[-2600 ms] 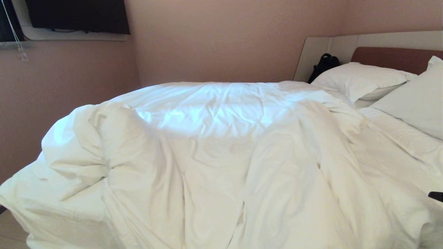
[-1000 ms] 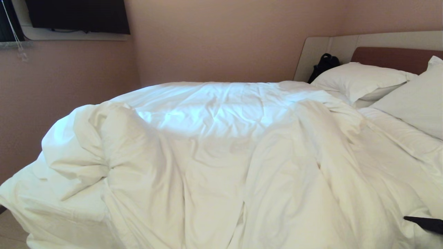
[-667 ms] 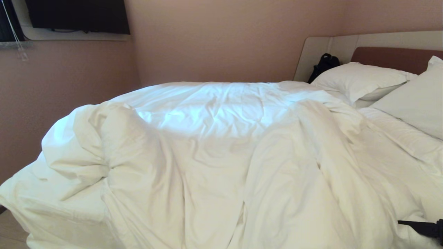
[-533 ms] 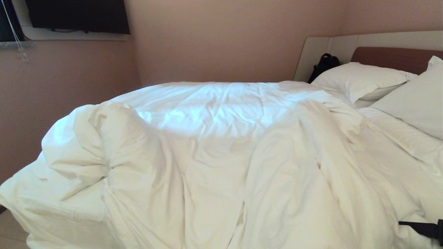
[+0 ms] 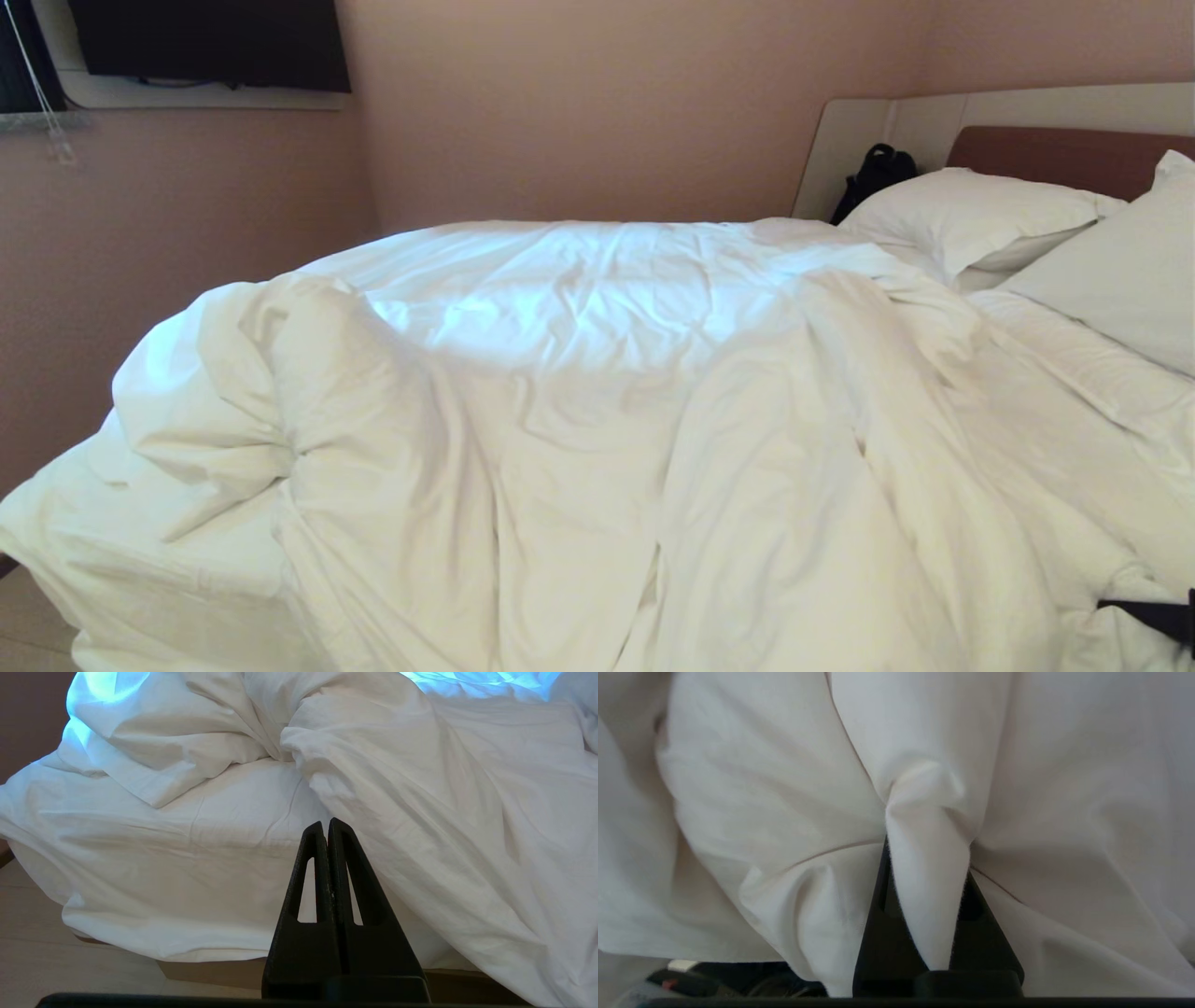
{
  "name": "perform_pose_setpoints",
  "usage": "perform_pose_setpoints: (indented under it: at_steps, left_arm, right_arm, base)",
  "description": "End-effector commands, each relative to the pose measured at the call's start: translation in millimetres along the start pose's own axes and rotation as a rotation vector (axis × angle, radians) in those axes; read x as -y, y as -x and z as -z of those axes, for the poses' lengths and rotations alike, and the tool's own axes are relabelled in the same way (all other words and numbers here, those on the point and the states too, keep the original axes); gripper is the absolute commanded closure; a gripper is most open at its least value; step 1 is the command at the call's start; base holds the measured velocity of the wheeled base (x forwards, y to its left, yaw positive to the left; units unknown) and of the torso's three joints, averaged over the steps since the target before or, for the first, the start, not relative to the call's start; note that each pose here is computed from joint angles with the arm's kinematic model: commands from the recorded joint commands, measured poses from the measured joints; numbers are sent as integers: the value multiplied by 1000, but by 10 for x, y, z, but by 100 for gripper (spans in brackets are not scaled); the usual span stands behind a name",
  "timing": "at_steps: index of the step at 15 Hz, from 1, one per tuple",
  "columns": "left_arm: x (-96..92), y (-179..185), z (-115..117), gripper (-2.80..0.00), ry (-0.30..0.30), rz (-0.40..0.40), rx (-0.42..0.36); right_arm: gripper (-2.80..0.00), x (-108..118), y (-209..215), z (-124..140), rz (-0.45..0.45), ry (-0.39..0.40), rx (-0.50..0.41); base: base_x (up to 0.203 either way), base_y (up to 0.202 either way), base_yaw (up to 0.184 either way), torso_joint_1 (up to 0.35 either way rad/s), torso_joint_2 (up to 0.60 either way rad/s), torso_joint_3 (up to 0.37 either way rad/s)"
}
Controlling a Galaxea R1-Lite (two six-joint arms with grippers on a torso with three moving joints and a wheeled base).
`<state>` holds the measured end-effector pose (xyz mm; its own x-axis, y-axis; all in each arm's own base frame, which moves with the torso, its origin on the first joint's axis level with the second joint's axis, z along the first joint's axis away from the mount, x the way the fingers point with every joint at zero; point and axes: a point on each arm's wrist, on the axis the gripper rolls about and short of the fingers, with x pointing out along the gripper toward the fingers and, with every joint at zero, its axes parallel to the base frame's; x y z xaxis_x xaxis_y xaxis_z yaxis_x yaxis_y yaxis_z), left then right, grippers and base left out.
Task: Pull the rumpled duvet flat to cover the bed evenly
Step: Flatten the corners of the folded blanket
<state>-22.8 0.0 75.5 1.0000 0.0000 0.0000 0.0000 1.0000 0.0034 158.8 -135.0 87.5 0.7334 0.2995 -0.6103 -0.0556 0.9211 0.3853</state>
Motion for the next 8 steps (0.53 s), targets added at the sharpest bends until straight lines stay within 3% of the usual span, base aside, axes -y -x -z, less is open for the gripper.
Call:
perform_pose_setpoints:
  at_steps: [1, 4, 8]
  left_arm:
    - [0, 0, 0, 0, 0, 0, 0]
    - [0, 0, 0, 0, 0, 0, 0]
    - [0, 0, 0, 0, 0, 0, 0]
  right_arm:
    - [0, -18, 237, -80, 61, -29, 97]
    - [0, 54, 596, -284, 100, -153, 263]
    - [0, 62, 1087, -651, 199, -246, 437]
  base:
    - [0, 0, 0, 0, 0, 0]
    - [0, 0, 0, 0, 0, 0]
    - [0, 0, 0, 0, 0, 0]
